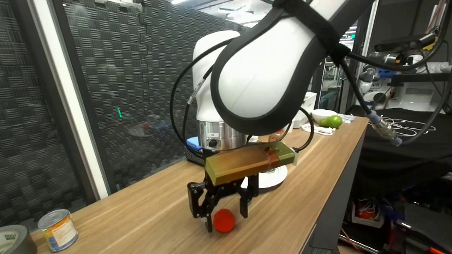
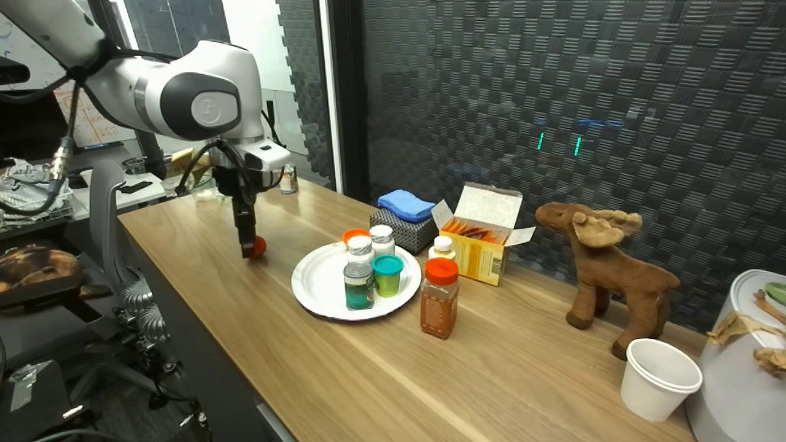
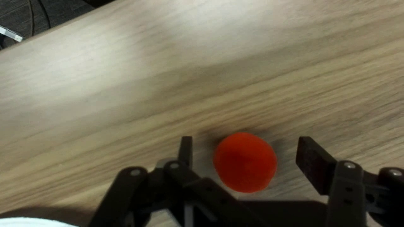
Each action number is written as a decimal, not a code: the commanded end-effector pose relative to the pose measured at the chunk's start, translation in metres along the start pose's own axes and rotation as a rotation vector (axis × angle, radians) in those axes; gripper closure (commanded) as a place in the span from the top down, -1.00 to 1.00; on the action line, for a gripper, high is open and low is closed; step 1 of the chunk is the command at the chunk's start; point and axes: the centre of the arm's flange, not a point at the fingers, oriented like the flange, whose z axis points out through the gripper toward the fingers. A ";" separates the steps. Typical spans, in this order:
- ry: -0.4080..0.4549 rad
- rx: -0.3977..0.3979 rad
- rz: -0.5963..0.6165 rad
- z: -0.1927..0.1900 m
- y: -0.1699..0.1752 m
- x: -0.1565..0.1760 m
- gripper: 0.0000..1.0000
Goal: Put the bottles and the orange plushy on the table onto the plate
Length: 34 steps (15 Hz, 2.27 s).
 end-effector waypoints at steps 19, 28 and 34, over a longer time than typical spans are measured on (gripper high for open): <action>0.078 0.265 0.263 -0.092 0.078 0.063 -0.50; 0.005 0.202 0.420 -0.078 0.137 0.131 -0.50; -0.070 0.168 0.421 -0.061 0.137 0.142 -0.50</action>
